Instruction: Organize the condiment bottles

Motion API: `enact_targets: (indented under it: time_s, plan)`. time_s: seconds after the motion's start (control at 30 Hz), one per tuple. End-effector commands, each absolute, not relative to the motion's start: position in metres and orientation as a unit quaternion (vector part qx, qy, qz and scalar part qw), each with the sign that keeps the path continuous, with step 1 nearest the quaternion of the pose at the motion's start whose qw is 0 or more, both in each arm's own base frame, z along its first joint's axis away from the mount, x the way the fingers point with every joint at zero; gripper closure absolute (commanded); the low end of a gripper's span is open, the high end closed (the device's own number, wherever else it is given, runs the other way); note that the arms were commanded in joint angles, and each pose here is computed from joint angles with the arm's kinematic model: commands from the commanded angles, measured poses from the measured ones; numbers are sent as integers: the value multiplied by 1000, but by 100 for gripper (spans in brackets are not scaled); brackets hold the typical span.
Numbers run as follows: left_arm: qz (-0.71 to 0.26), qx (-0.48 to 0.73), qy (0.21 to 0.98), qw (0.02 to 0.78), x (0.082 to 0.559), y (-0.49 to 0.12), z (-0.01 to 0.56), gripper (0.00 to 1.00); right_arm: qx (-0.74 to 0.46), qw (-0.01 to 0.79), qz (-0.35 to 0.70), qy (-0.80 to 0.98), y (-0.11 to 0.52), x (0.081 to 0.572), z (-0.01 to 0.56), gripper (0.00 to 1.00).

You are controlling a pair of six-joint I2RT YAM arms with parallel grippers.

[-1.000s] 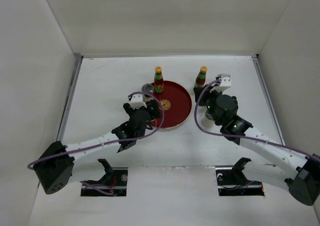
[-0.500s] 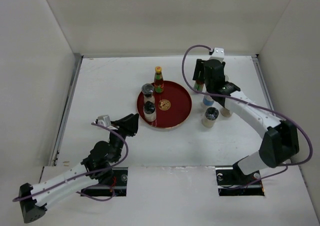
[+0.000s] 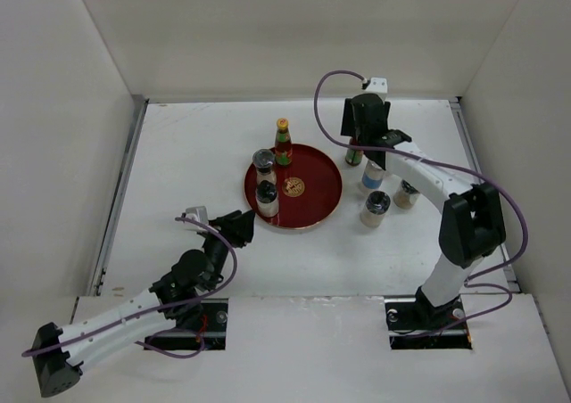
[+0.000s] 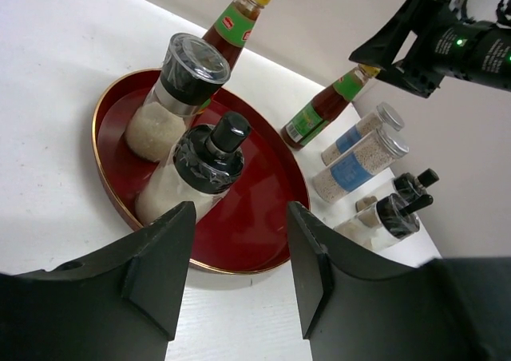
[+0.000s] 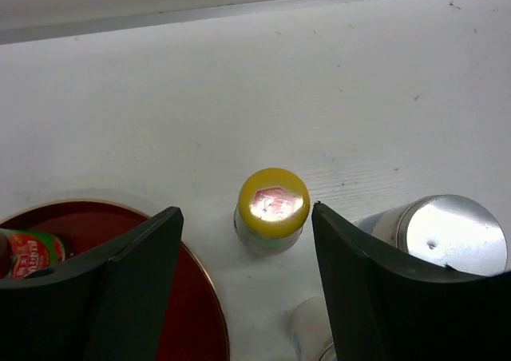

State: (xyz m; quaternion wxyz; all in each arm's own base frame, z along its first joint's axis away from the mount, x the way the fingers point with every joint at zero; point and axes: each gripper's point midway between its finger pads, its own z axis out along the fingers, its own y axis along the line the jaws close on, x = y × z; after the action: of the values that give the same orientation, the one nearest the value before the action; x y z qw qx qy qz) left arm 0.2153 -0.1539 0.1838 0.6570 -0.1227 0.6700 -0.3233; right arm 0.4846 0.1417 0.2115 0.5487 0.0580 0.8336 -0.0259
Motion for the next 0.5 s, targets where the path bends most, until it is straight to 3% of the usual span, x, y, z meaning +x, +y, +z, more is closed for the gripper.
enact_targets:
  time_s: [0.0, 0.1, 0.47]
  plan:
    - [-341, -136, 656, 660, 216, -153, 191, 53, 80, 569, -28, 818, 132, 503, 226, 29]
    - [-337, -134, 661, 657, 217, -155, 187, 52, 86, 569, -26, 818, 131, 507, 223, 34]
    - [-330, -136, 668, 653, 220, -156, 179, 52, 72, 601, -46, 795, 131, 521, 229, 66]
